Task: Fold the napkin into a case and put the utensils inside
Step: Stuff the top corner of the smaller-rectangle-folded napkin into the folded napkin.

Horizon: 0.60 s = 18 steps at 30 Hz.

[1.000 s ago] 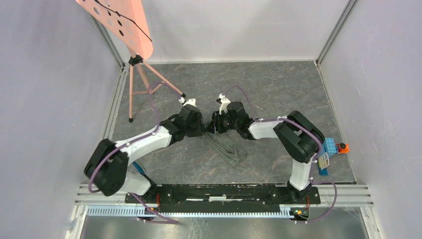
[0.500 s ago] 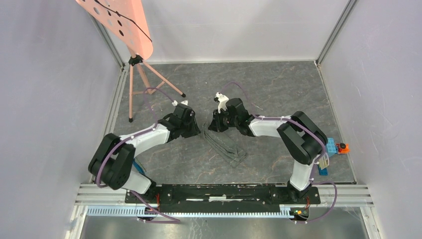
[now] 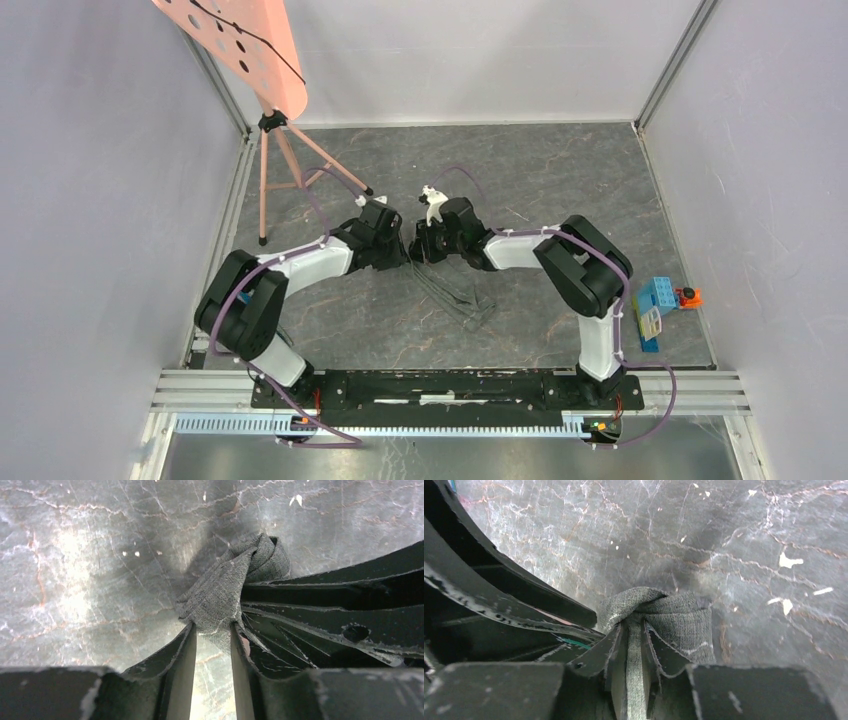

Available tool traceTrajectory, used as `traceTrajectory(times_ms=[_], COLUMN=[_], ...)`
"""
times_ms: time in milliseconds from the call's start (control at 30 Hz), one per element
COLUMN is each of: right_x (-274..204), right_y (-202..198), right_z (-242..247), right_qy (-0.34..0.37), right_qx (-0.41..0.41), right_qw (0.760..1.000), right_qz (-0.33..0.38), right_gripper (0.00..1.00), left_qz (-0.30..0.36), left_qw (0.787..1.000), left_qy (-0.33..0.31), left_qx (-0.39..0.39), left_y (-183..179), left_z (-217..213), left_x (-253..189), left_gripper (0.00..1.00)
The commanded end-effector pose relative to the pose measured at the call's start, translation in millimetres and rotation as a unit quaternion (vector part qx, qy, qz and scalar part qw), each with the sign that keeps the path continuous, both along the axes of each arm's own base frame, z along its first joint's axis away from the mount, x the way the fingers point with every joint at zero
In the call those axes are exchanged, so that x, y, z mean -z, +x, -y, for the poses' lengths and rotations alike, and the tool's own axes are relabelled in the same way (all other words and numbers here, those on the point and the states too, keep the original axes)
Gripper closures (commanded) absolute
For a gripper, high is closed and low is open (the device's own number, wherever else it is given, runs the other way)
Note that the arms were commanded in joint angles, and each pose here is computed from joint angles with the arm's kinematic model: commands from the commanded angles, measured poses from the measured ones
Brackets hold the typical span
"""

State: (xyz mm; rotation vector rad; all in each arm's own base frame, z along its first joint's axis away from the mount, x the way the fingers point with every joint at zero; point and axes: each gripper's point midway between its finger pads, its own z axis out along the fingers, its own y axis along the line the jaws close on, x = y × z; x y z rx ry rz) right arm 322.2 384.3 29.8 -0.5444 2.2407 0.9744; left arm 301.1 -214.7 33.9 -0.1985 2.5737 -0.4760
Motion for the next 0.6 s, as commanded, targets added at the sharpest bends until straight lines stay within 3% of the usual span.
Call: traceTrajectory(times_ms=[0,133,300,433,567], right_x=[-43.2,-56.3,-47.6,-47.7,-38.9], right_y=[-10.3,-21.8,-41.4,-50.9,-53.1], right_z=[8.0,26.3,46.2,37.3,27.0], right_qy=[-0.014,-0.066,-0.127,-0.133,-0.140], right_qx=[-0.017,-0.058,-0.100,-0.124,-0.133], right_qw=[0.999,0.993,0.981,0.975,0.973], right_qz=[0.043,0.080,0.110,0.125,0.127], right_gripper=[0.73,0.61,0.50,0.49,0.52], left_qz=[0.036,0.021,-0.016,-0.048,-0.057], left_qw=[0.999,0.998,0.990,0.979,0.974], left_qy=[-0.010,-0.052,-0.137,-0.199,-0.216], left_qx=[0.025,0.028,0.019,-0.014,-0.041], left_y=[-8.4,-31.0,-55.9,-60.5,-53.8], left_z=[-1.8,-4.1,8.9,22.5,27.2], left_x=[-31.3,-38.6,-37.5,-30.1,-21.4], left_gripper=[0.58,0.50,0.47,0.47,0.53])
